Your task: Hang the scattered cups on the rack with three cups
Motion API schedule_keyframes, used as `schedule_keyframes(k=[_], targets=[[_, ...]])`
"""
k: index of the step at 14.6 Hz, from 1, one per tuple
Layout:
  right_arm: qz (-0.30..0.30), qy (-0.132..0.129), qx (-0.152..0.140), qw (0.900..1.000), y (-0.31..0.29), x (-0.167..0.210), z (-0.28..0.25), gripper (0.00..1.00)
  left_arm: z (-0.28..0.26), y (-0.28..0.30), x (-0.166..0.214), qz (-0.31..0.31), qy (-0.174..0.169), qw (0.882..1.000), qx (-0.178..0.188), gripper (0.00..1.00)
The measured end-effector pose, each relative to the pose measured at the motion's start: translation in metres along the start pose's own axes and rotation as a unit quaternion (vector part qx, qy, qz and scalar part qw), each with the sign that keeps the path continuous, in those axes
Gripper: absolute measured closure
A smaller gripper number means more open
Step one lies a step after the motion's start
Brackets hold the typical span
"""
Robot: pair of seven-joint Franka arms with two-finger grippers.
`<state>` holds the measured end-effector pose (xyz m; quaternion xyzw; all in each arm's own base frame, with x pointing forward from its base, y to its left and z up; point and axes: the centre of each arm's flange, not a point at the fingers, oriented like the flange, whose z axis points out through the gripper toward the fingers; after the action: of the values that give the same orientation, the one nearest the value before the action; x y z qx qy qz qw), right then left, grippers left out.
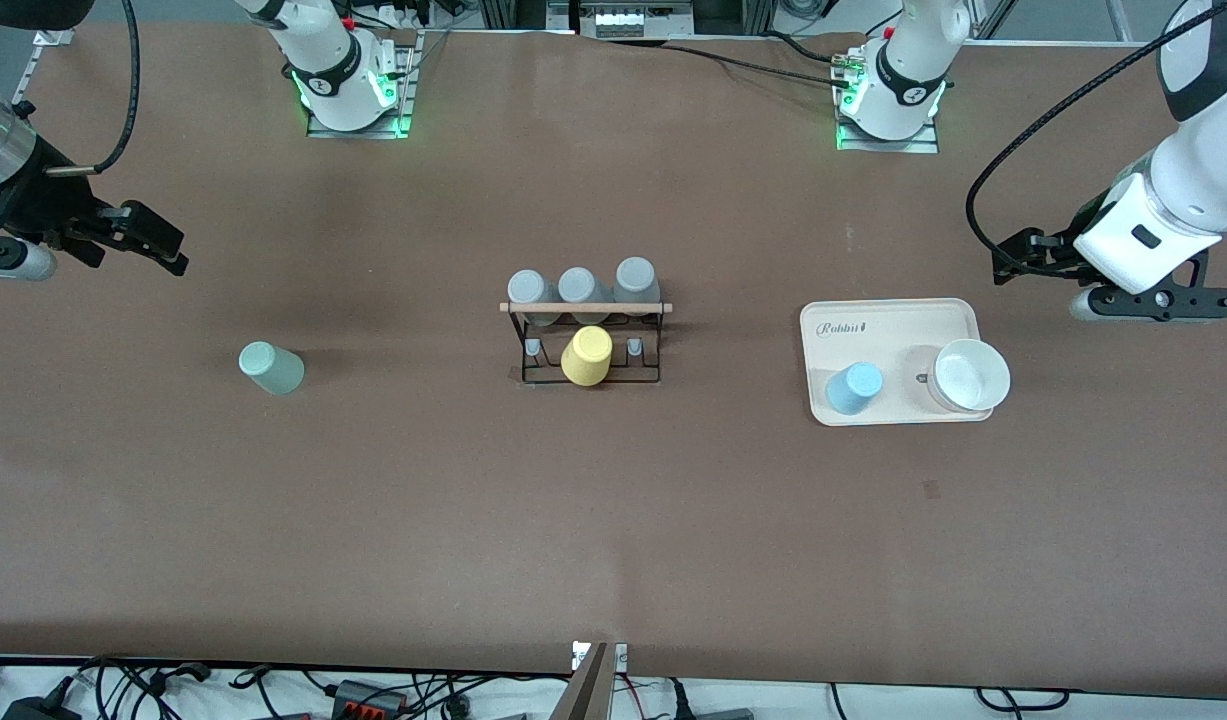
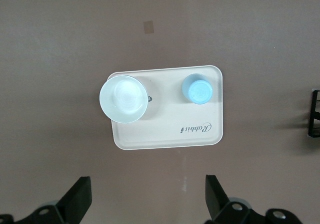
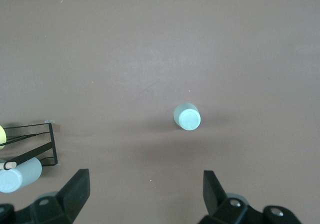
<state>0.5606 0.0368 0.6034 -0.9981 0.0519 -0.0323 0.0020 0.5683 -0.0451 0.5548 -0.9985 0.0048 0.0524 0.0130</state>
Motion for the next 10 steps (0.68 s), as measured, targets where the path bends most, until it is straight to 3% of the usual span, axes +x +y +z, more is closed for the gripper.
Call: schedule_keyframes(k=[10], targets=[[-0.003,-0.012,0.0,1.0,-0.0021,0.0063,-0.0024,0.0,0.0026,-0.0034,0.0015,-0.003,-0.002,1.0,-0.001,0.0]])
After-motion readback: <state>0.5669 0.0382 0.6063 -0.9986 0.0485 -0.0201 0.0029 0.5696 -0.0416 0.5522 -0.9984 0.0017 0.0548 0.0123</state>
